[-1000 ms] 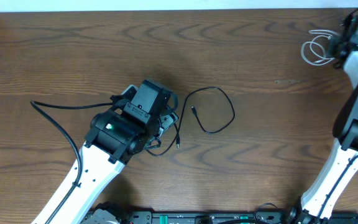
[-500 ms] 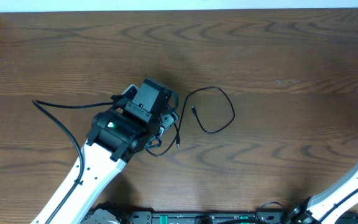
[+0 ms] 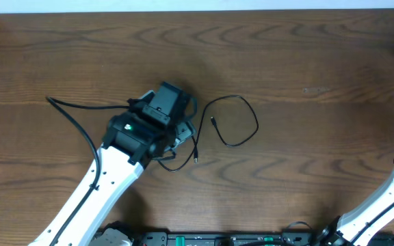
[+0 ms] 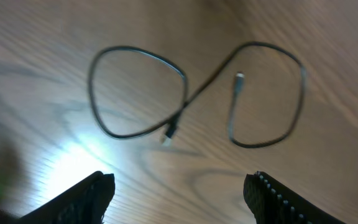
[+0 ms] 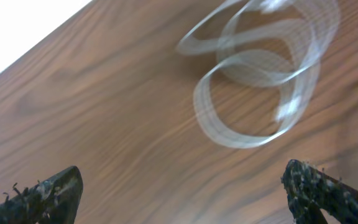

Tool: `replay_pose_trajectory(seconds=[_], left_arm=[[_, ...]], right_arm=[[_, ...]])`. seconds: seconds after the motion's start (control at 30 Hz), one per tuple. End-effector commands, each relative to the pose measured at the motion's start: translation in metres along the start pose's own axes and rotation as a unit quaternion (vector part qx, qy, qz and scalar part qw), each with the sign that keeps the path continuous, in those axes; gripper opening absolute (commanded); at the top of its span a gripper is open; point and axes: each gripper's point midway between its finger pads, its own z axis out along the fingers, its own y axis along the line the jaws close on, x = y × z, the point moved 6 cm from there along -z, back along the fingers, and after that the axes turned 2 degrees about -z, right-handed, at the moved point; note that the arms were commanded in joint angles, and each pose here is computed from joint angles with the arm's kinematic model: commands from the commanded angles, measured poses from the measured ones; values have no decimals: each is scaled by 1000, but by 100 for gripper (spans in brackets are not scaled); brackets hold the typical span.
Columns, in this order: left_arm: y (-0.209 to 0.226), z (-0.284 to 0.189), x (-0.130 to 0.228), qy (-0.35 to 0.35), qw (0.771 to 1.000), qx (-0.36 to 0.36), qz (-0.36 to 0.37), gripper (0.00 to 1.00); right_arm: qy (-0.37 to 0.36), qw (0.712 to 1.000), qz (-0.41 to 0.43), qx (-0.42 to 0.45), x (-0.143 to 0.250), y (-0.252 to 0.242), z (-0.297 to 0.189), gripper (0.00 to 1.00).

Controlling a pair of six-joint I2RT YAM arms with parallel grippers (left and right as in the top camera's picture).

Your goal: Untangle cables

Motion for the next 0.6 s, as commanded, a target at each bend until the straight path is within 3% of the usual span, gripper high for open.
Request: replay_pose_trajectory(seconds=[0.0,0.2,0.43,0.57], left_arm=[[17,-9,-14,-13,1000,-14,5,72],[45,-8,-34,-12,997,-56,-53,73],[62,-9,-45,-9,997,-76,-26,73],[84,-11,-58,-9,992,-101,-76,73]], right_arm=[[56,976,59,-200,15,47,-13,99],[167,939,83,-290,54,95,-24,99],[282,900,-32,-331,117,183,-31,99],[341,870,-79,-347,156,242,-39,99]])
